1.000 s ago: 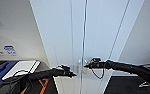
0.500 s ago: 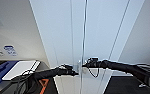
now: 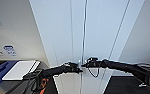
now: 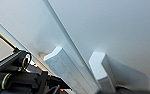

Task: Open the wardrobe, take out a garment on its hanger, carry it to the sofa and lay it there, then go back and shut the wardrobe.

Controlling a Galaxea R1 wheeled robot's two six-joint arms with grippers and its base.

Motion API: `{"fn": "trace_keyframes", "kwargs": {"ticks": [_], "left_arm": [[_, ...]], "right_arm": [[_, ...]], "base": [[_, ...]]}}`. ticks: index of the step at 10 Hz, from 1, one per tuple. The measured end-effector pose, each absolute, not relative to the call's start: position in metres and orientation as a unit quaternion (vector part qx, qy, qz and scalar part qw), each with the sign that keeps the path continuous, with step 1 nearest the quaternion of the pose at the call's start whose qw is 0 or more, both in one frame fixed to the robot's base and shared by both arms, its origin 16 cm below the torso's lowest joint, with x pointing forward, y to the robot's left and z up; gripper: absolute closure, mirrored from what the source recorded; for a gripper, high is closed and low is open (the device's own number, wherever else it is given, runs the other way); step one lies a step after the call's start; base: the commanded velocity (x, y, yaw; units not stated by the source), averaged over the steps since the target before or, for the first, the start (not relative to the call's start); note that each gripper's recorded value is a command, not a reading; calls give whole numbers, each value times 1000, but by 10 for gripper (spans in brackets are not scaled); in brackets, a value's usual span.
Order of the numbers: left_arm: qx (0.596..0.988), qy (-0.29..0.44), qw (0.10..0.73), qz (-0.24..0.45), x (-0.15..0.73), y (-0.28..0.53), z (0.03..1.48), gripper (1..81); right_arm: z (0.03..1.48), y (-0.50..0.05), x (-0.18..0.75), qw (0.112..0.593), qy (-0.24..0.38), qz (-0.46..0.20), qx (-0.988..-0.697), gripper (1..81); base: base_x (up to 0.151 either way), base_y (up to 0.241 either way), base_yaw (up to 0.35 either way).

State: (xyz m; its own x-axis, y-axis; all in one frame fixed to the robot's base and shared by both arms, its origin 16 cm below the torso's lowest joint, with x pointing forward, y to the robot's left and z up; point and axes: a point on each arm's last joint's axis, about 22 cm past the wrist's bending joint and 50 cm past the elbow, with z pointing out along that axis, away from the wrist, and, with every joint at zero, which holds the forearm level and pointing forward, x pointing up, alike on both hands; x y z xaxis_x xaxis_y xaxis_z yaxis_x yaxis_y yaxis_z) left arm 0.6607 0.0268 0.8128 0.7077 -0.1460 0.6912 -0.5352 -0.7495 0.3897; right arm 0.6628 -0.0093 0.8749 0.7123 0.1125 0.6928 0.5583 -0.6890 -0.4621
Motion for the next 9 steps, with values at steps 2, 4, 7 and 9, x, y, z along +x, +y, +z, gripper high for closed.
{"fn": "trace_keyframes", "kwargs": {"ticks": [2, 4, 7, 9], "left_arm": [[876, -196, 293, 329, 664, 13, 813, 10], [878, -196, 289, 329, 668, 8, 813, 10], [877, -198, 289, 328, 668, 2, 814, 10], [873, -208, 294, 328, 662, -1, 817, 10]], "right_arm": [[875, -10, 663, 343, -195, -326, -859, 10], [875, -10, 663, 344, -194, -326, -859, 10], [876, -8, 652, 356, -198, -328, -852, 10], [878, -8, 638, 370, -206, -331, -843, 10]], "base": [[0, 0, 0], [0, 0, 0], [0, 0, 0], [0, 0, 0]]}}
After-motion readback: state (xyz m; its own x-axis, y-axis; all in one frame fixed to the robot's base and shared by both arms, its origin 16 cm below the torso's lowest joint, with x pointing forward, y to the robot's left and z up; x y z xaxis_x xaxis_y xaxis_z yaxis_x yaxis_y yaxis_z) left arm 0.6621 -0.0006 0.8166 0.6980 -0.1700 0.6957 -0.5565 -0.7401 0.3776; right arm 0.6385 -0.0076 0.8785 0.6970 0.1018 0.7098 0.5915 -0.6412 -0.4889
